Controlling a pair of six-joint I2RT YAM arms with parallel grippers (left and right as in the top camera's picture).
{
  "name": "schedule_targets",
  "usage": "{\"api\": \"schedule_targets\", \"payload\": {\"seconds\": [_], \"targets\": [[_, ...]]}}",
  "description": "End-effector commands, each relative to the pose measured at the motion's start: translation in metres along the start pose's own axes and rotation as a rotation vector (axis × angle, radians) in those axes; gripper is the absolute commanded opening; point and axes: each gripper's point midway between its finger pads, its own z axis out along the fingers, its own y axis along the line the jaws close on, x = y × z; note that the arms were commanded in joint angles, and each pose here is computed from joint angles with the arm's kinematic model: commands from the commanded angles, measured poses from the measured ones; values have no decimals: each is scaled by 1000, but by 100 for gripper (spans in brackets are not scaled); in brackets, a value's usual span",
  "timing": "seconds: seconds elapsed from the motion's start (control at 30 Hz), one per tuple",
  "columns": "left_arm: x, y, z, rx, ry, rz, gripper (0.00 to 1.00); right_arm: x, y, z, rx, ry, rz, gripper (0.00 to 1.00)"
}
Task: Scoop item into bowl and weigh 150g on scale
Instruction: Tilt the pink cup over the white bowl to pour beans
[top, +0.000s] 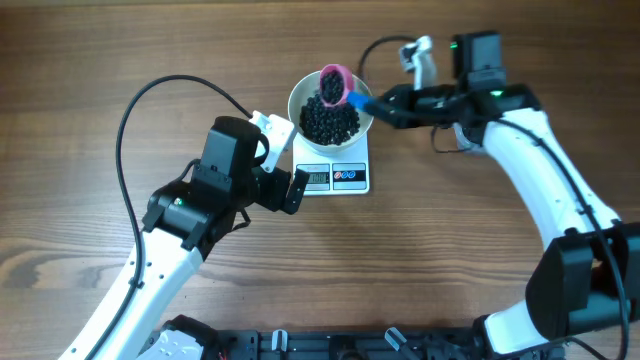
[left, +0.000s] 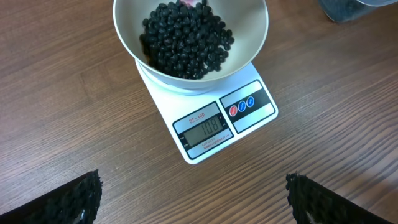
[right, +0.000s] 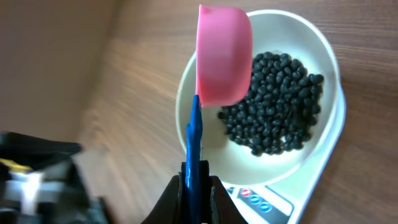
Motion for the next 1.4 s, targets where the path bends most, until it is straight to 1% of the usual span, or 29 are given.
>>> {"api": "schedule_targets", "payload": {"seconds": [0.0, 0.07, 0.17, 0.23, 0.67, 0.8, 0.93, 1.03, 1.17, 1.27, 1.37], "targets": [[-7, 2, -2, -3, -16, 17, 100, 2, -9, 15, 161, 19, -235, 4], [-7, 2, -2, -3, -16, 17, 100, 4, -12, 21, 235, 38, -334, 4], [-7, 2, -2, -3, -16, 17, 100, 2, -25, 21, 364, 44, -373, 4], [-7, 2, -2, -3, -16, 17, 100, 3, -26, 22, 384, 51, -400, 5], [-7, 2, -2, -3, -16, 17, 100, 0, -24, 22, 381, 42, -425, 4], [-7, 2, -2, -3, -16, 17, 100, -12, -4, 20, 308, -16, -457, 4], [-7, 2, -2, -3, -16, 17, 100, -19, 10, 5, 305, -57, -480, 4], [-7, 2, -2, -3, -16, 17, 100, -13, 14, -2, 305, -43, -472, 4], [-7, 2, -2, -3, -16, 17, 100, 3, 8, -1, 310, 23, -439, 4], [-7, 2, -2, -3, -16, 17, 100, 3, 7, 0, 310, 22, -441, 4], [-7, 2, -2, -3, -16, 17, 100, -6, 12, -1, 304, -16, -461, 4]]}}
